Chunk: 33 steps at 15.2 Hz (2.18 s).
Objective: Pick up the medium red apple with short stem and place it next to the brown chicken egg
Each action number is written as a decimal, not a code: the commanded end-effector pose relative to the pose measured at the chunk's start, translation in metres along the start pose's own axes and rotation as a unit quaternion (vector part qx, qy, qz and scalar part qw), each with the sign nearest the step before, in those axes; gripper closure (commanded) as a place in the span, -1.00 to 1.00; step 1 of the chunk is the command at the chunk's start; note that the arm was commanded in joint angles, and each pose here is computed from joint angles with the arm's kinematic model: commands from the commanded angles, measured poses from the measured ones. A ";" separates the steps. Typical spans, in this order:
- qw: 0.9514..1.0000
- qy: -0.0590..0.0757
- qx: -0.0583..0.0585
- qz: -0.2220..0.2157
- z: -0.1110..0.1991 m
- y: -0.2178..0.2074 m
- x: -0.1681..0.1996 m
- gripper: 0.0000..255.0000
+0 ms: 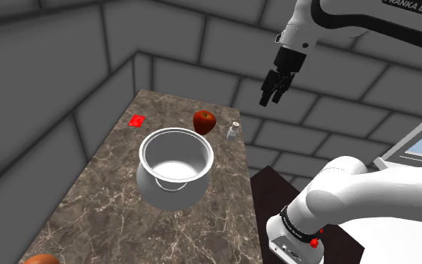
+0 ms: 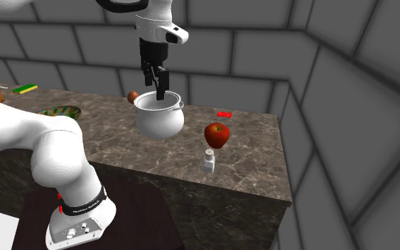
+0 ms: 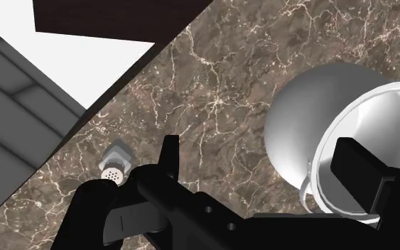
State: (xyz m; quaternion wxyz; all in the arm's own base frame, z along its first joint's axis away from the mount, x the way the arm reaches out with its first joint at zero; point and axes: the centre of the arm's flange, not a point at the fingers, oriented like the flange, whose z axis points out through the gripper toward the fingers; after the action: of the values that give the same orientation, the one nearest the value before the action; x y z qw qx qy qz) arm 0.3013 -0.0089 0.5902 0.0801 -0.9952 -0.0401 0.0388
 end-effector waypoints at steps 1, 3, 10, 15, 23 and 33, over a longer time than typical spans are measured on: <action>1.000 0.000 0.000 0.000 0.000 0.000 0.000 -1.00; 1.000 0.005 -0.005 0.010 0.013 0.000 0.021 -1.00; 0.998 0.023 -0.024 0.044 0.059 0.003 0.096 -1.00; 0.996 0.036 -0.037 0.068 0.089 0.009 0.150 -1.00; 0.991 0.055 -0.057 0.106 0.133 0.026 0.235 -1.00; 0.991 0.055 -0.057 0.106 0.173 0.031 0.239 -1.00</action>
State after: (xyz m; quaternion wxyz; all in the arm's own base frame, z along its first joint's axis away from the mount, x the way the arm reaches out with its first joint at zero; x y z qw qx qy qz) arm 0.5269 0.0080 0.3994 0.0211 -0.9974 0.0679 -0.0103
